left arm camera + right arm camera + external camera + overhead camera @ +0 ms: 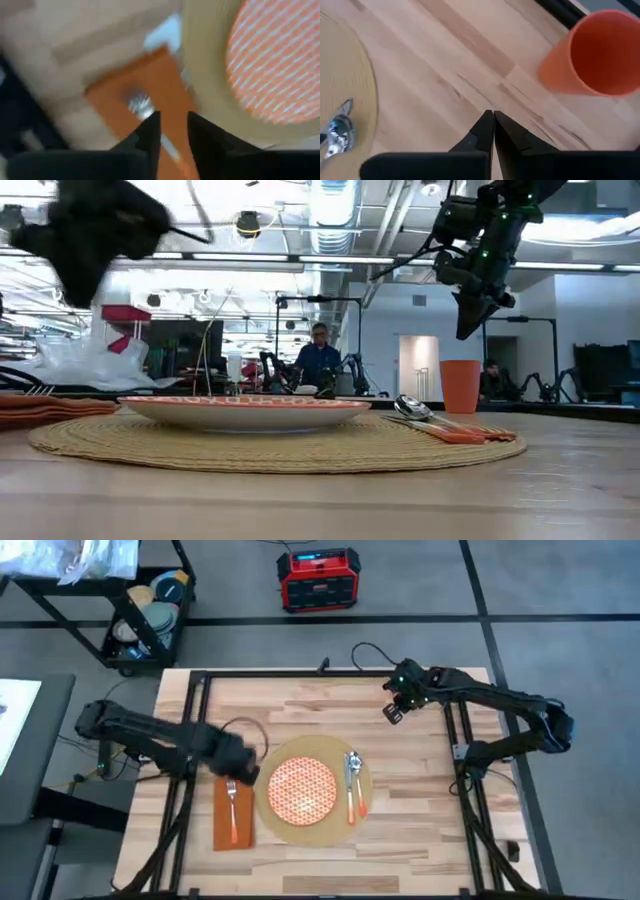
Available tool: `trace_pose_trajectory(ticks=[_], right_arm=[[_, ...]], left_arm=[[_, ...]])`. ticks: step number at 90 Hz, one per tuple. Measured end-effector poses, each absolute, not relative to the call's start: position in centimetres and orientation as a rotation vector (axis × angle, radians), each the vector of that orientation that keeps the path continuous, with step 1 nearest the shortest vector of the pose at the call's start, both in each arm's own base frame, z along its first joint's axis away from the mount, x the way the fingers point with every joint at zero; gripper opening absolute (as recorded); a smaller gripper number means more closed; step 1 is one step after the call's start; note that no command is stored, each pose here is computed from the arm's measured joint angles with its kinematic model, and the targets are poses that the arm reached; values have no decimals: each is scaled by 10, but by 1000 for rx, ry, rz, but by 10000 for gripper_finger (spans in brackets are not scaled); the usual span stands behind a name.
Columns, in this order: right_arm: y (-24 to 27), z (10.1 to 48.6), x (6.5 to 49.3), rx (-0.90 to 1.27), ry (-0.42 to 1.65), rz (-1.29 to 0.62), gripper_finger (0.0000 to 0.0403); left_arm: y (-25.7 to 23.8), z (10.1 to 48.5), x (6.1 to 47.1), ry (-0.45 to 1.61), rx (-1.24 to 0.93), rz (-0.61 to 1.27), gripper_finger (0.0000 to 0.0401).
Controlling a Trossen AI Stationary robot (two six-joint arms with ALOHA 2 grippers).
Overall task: Set table place
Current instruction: Adjust the orange table napkin
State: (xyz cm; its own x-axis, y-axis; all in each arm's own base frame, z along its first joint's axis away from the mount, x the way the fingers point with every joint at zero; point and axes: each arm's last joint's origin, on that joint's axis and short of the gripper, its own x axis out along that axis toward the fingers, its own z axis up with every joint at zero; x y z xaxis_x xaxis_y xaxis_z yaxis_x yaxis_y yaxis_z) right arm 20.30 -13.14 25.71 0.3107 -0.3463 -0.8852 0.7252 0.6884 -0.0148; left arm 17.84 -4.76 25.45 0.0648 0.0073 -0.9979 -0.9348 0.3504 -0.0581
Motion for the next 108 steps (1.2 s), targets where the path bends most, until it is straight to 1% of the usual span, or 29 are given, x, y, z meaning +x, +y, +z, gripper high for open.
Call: trace_pose_trajectory(ticks=[5, 33, 54, 63, 69, 79, 89, 108], right_arm=[[-131, 257, 203, 410, 1036, -724, 0], [-131, 257, 203, 375, 1047, -703, 0], [-130, 257, 204, 363, 1053, -692, 0], [-130, 257, 204, 364, 1052, -692, 0], [-130, 257, 204, 364, 1052, -691, 0], [-129, 257, 204, 364, 1054, -690, 0], [-128, 257, 205, 365, 1062, -676, 0], [-127, 256, 204, 372, 1077, -669, 0]], left_arm=[[-62, 250, 178, 1306, -954, 909, 9], [-114, 222, 174, 1389, -815, 993, 0], [-139, 199, 183, 1396, -776, 962, 0], [-141, 191, 181, 1402, -730, 985, 0], [-142, 180, 177, 1395, -738, 985, 0], [-140, 166, 166, 1408, -803, 914, 0], [-133, 164, 155, 1398, -835, 936, 0], [-122, 157, 143, 1375, -906, 865, 0]])
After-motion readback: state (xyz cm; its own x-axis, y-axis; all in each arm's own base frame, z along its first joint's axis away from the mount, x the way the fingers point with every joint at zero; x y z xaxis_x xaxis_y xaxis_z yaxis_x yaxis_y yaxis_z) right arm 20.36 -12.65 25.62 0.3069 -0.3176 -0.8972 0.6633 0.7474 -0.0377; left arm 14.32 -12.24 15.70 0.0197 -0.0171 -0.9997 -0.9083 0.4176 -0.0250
